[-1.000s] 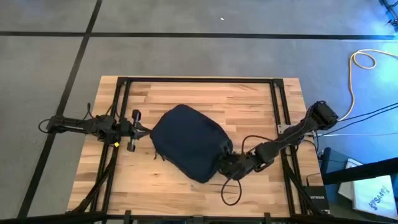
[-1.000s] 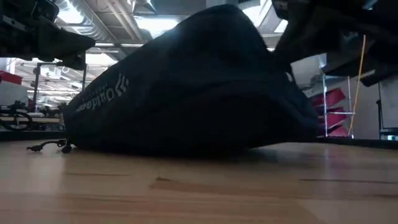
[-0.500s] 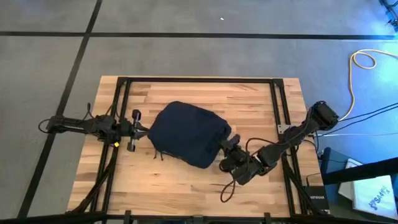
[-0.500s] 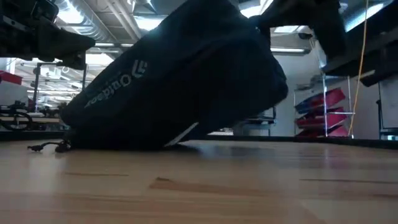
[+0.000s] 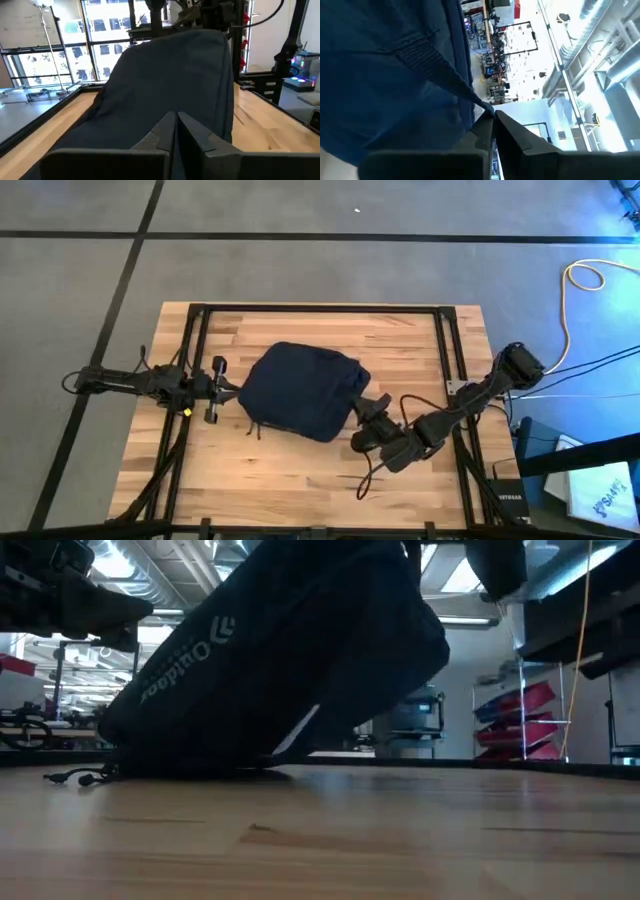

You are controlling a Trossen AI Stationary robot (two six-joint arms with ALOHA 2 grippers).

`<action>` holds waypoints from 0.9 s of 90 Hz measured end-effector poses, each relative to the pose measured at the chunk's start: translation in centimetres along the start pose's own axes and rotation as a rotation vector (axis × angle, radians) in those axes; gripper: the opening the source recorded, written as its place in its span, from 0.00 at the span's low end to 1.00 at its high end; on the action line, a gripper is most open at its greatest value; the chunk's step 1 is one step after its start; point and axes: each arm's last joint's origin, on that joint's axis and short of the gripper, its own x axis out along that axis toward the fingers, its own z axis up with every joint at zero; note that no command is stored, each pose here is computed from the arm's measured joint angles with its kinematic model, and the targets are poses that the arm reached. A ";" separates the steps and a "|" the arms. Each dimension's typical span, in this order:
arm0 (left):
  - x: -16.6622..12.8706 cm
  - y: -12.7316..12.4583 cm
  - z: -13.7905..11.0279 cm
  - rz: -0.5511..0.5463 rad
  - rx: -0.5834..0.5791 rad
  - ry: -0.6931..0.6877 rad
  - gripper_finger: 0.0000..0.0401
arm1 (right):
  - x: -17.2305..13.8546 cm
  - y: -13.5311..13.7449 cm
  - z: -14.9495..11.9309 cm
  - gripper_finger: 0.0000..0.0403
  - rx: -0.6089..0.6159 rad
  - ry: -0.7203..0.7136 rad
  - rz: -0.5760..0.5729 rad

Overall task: Unpack backpack
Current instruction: Open the blue backpack

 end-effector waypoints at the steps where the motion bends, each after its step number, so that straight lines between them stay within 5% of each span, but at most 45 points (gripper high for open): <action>1: 0.0 0.0 0.0 0.000 0.000 0.000 0.01 | 0.0 -0.1 0.0 0.00 0.003 -0.001 -0.002; 43: 0.0 0.0 0.0 0.000 0.010 0.000 0.01 | -0.1 -1.5 0.9 0.00 0.069 -0.064 -0.021; 81: 0.0 0.0 0.0 0.003 0.011 0.000 0.01 | -2.4 -2.9 2.4 0.00 0.094 -0.332 -0.022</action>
